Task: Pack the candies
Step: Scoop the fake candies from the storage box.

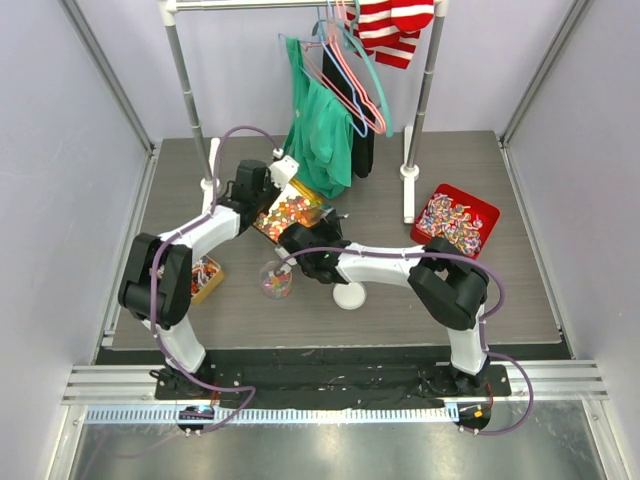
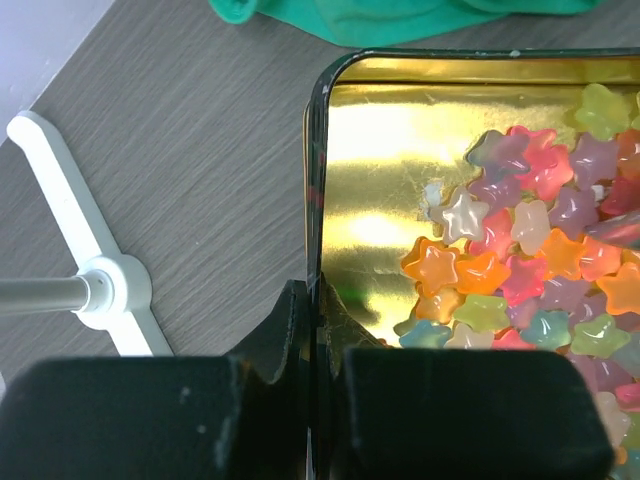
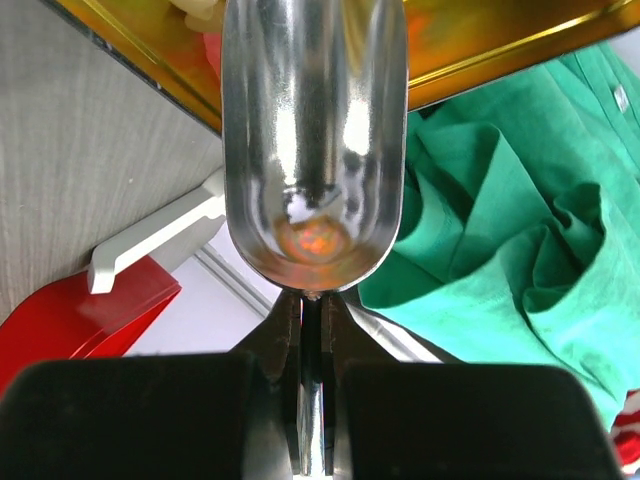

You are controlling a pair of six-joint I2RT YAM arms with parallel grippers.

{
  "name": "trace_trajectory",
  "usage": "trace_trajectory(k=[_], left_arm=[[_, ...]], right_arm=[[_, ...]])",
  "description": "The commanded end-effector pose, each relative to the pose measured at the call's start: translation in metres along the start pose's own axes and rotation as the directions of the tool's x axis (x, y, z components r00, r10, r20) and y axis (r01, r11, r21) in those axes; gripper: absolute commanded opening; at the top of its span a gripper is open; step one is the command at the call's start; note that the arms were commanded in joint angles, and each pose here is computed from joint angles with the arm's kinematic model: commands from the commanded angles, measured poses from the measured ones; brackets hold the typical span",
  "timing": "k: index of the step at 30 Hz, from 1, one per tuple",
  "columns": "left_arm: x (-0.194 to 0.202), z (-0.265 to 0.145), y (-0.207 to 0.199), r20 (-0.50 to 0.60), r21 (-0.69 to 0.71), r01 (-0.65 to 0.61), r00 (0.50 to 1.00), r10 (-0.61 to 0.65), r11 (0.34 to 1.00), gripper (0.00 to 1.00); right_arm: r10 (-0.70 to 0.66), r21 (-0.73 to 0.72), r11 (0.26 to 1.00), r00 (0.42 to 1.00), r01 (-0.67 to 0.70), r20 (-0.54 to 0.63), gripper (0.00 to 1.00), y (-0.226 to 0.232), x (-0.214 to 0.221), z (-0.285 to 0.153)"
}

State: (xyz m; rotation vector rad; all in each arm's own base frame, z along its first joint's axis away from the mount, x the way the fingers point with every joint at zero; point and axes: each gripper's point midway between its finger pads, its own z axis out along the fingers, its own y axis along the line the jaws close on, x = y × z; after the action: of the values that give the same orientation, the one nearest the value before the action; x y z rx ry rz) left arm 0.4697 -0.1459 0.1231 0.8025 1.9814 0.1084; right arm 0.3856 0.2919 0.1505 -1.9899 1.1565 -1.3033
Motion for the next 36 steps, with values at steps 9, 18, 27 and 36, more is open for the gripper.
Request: trace_trajectory(k=[9, 18, 27, 36], left_arm=[[-0.066, -0.009, -0.004, 0.089, 0.030, -0.095, 0.992, 0.092, 0.995, 0.00], [-0.045, 0.011, -0.017, 0.028, 0.058, -0.099, 0.995, 0.098, 0.993, 0.00], [-0.047, 0.022, -0.020, 0.026, 0.062, -0.078, 0.997, 0.077, 0.995, 0.00], [-0.051, 0.017, -0.017, 0.029, 0.041, -0.046, 0.999, 0.045, 0.998, 0.00]], right_arm=[[-0.035, -0.184, 0.980, 0.980, 0.072, 0.196, 0.01, 0.028, -0.023, 0.001], [0.161, -0.316, 0.948, 0.924, -0.046, 0.346, 0.01, 0.034, -0.033, -0.005], [0.191, -0.325, 0.943, 0.921, -0.075, 0.340, 0.01, 0.039, -0.042, 0.000], [0.187, -0.339, 0.939, 0.908, -0.053, 0.375, 0.01, 0.046, -0.065, -0.006]])
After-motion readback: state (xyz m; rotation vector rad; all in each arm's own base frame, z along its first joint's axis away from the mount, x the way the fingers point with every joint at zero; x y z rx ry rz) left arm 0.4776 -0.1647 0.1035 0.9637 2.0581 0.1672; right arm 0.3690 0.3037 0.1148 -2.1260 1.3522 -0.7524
